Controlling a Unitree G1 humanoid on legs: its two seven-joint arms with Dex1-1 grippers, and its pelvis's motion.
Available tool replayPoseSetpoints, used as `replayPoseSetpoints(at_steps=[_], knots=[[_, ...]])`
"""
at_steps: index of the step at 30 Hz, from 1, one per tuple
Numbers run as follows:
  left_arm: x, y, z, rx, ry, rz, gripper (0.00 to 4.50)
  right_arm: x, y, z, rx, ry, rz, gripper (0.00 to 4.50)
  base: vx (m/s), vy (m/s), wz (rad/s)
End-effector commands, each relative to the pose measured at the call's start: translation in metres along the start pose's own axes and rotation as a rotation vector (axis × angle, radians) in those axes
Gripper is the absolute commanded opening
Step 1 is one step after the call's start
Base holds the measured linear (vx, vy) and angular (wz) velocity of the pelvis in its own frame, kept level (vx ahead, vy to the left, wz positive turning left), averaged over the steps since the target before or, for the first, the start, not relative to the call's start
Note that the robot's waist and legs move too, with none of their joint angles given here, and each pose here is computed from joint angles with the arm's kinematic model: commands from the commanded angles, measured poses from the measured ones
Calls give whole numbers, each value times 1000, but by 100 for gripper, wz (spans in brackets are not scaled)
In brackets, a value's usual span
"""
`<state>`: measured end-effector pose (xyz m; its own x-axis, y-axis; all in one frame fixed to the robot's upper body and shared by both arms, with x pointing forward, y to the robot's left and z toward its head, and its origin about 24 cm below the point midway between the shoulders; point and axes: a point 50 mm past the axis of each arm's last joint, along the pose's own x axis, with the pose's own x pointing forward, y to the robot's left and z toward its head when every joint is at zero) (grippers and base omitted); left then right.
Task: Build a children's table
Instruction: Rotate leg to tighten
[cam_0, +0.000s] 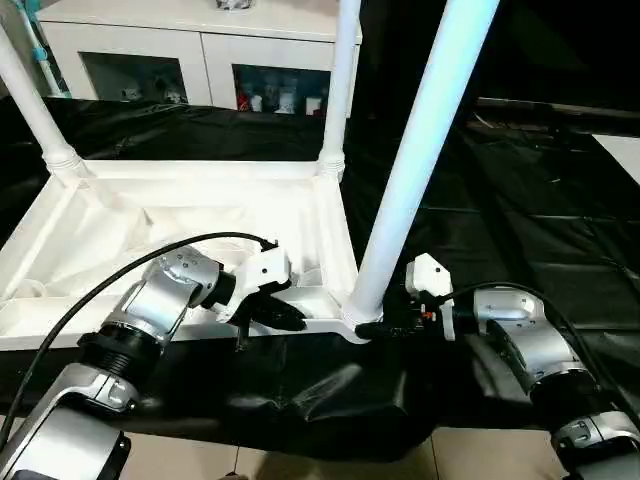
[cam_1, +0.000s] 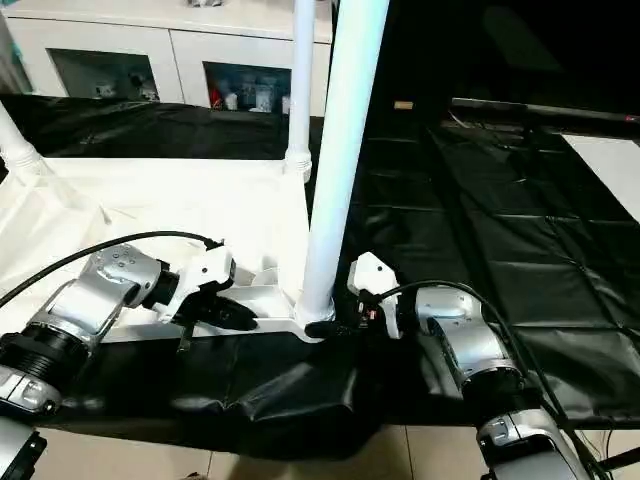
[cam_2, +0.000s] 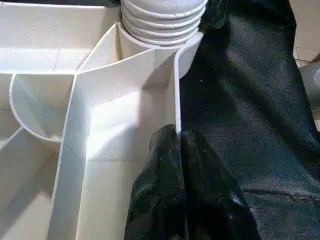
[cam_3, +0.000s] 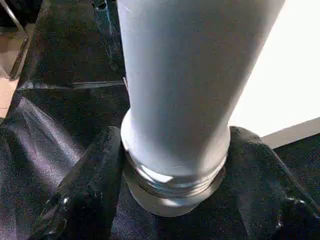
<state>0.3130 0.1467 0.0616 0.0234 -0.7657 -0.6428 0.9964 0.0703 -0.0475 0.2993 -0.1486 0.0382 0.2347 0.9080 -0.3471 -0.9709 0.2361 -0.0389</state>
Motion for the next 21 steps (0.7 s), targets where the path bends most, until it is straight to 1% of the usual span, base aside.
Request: replayPoseSetpoints(at_steps=[1, 8, 10, 11, 12, 13, 14, 15, 17, 21], knots=[[13, -10, -18, -47, 89, -66, 0, 3, -2, 7, -35, -13, 13, 267, 0, 0, 0], [15, -11, -19, -57, 82, -59, 0, 4, -1, 5, -33, -25, -1, 267, 0, 0, 0], [15, -11, -19, -56, 84, -61, 0, 4, -3, 6, -6, -38, -18, 267, 0, 0, 0], [15, -11, -19, -56, 85, -61, 0, 4, -4, 7, 18, -51, -18, 323, 0, 0, 0], [14, -11, -19, -56, 85, -61, 0, 4, -4, 8, 28, -57, -14, 337, 0, 0, 0], [14, -11, -19, -55, 85, -60, 0, 4, -4, 9, 37, -62, -8, 337, 0, 0, 0], [14, -11, -19, -56, 86, -59, 0, 5, -5, 9, 26, -61, -12, 337, 0, 0, 0], [15, -10, -19, -56, 86, -58, 0, 6, -6, 10, -7, -53, -33, 357, 0, 0, 0], [15, -10, -19, -56, 85, -58, 0, 6, -7, 11, -28, -52, -40, 357, 0, 0, 0], [14, -10, -20, -56, 86, -57, 0, 7, -7, 10, -31, -49, -39, 357, 0, 0, 0]])
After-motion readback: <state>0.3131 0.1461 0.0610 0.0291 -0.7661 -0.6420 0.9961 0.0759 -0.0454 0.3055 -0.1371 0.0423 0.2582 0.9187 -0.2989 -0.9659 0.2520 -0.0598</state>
